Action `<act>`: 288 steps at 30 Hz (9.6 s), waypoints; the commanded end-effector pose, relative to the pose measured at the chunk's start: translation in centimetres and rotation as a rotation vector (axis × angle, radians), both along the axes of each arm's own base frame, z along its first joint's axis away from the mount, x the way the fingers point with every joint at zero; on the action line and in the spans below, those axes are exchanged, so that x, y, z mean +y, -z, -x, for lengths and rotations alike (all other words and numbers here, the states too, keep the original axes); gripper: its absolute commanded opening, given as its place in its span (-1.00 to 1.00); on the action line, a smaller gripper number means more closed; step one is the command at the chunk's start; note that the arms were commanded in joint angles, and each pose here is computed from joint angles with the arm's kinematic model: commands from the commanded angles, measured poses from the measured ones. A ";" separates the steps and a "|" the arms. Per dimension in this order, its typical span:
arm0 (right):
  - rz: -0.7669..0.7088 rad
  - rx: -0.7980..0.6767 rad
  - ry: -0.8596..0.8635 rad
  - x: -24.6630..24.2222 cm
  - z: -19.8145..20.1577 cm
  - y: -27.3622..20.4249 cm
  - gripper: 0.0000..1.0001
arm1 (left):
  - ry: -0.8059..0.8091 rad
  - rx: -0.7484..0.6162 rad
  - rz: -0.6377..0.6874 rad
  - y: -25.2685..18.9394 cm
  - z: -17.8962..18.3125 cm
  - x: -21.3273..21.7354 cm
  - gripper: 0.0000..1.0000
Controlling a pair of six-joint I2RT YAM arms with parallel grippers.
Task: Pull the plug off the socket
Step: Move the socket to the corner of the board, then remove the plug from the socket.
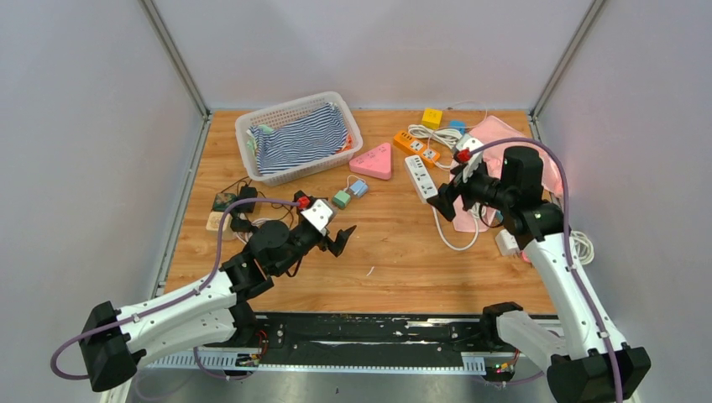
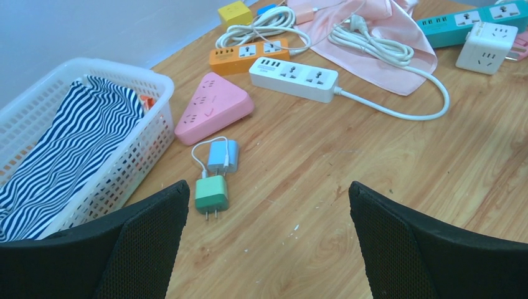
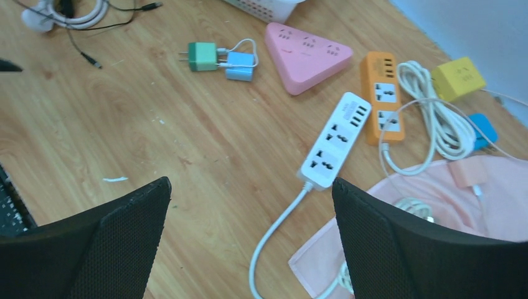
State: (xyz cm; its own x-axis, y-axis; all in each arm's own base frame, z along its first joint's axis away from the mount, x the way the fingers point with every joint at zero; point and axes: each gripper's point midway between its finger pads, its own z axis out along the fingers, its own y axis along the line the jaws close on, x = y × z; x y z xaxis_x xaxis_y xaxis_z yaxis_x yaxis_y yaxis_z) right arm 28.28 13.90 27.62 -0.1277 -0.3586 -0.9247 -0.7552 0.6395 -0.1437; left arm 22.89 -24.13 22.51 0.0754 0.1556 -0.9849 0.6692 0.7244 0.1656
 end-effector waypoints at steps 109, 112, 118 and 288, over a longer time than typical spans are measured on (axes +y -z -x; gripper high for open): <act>0.056 0.019 -0.505 5.7 7.9 6.6 1.00 | -1.191 1.269 0.302 21.4 -6.4 18.7 0.03; 0.055 0.015 -0.506 5.7 8.0 6.6 1.00 | -1.186 1.293 0.292 21.7 -6.2 18.5 -0.03; 0.053 0.008 -0.509 5.7 8.1 6.4 1.00 | -1.184 1.255 0.344 21.3 -5.5 18.7 -0.21; 0.038 -0.024 -0.362 3.5 6.5 6.7 1.00 | -0.935 0.802 0.218 13.6 0.1 2.8 0.60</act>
State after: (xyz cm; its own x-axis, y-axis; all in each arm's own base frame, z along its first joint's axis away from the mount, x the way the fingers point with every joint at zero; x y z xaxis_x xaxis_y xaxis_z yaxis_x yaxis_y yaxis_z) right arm 22.14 17.52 21.14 0.0286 -0.4168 -0.9085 -0.9259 0.3315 -0.1812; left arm 22.20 -21.48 8.67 -0.6324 -0.3416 -0.6952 -0.2301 0.9398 -0.2525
